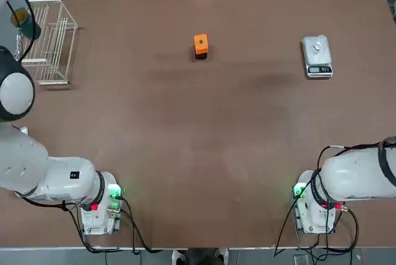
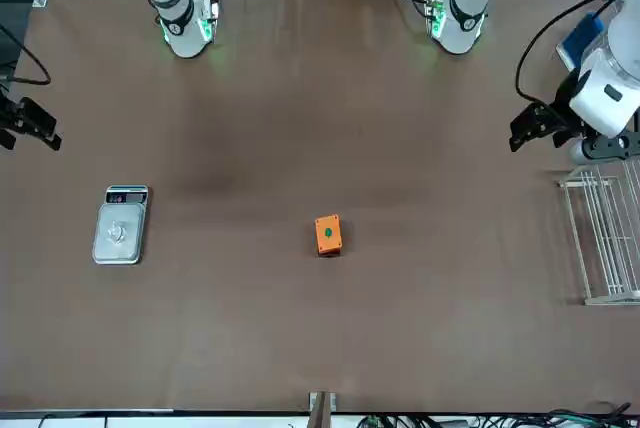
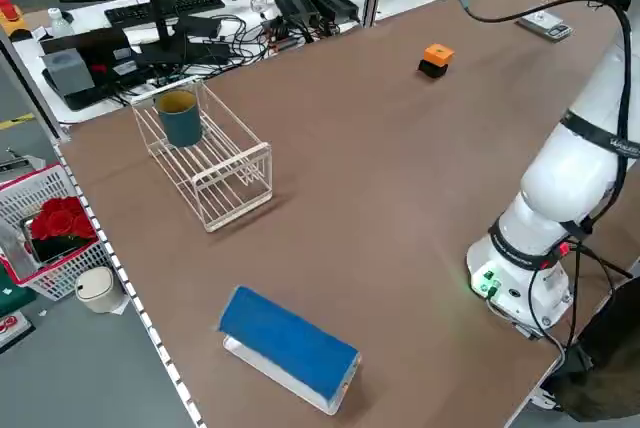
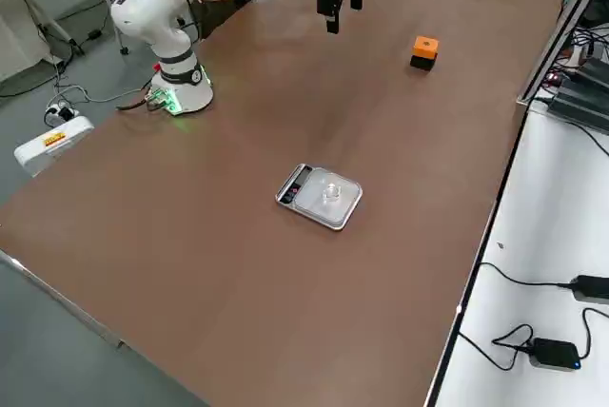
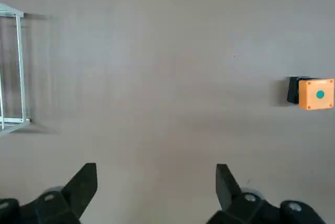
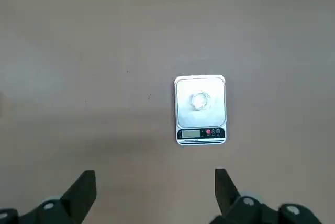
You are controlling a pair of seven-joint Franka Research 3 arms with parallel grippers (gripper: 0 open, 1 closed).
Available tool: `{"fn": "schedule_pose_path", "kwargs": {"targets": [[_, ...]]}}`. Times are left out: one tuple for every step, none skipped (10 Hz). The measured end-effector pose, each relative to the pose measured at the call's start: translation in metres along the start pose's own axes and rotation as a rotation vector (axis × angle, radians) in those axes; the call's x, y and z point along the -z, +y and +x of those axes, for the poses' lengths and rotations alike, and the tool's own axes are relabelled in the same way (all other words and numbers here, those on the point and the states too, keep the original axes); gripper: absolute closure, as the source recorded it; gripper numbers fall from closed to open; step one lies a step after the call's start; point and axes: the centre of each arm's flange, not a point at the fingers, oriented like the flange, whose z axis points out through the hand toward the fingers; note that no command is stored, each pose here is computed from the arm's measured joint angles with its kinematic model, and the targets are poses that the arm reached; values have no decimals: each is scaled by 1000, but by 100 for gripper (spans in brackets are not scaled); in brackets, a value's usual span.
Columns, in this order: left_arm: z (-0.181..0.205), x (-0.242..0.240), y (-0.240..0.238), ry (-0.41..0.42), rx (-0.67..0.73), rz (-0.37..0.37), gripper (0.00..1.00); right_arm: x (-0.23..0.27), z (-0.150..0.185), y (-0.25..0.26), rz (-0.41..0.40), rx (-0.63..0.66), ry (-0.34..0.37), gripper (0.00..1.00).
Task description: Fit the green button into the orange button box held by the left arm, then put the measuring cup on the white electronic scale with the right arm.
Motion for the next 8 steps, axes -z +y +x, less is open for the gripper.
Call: {"fn": "schedule_pose_path", "kwargs": {"targets": [[1,3,-7,10,-12,7,0,0,0,0,0,-1,0,0],[0,7,-13,17,-26,12,0,0,0,1,0,-1,0,0],[-1,10,-14,23,-37,17,0,0,0,1,0,-1,-1,0],[-2,12,-10,29,-44,18,0,0,0,1,0,-2,-1,0],[-2,12,-7,33,-49,20,0,0,0,1,0,-3,-2,0],[-2,11,-4,34,-53,22,0,0,-1,2,0,-5,-5,0],[-1,10,-5,34,-51,23,0,-2,-3,3,1,-6,-27,0],[0,10,-8,34,-45,23,0,-5,-6,3,2,-6,-57,0]]}}
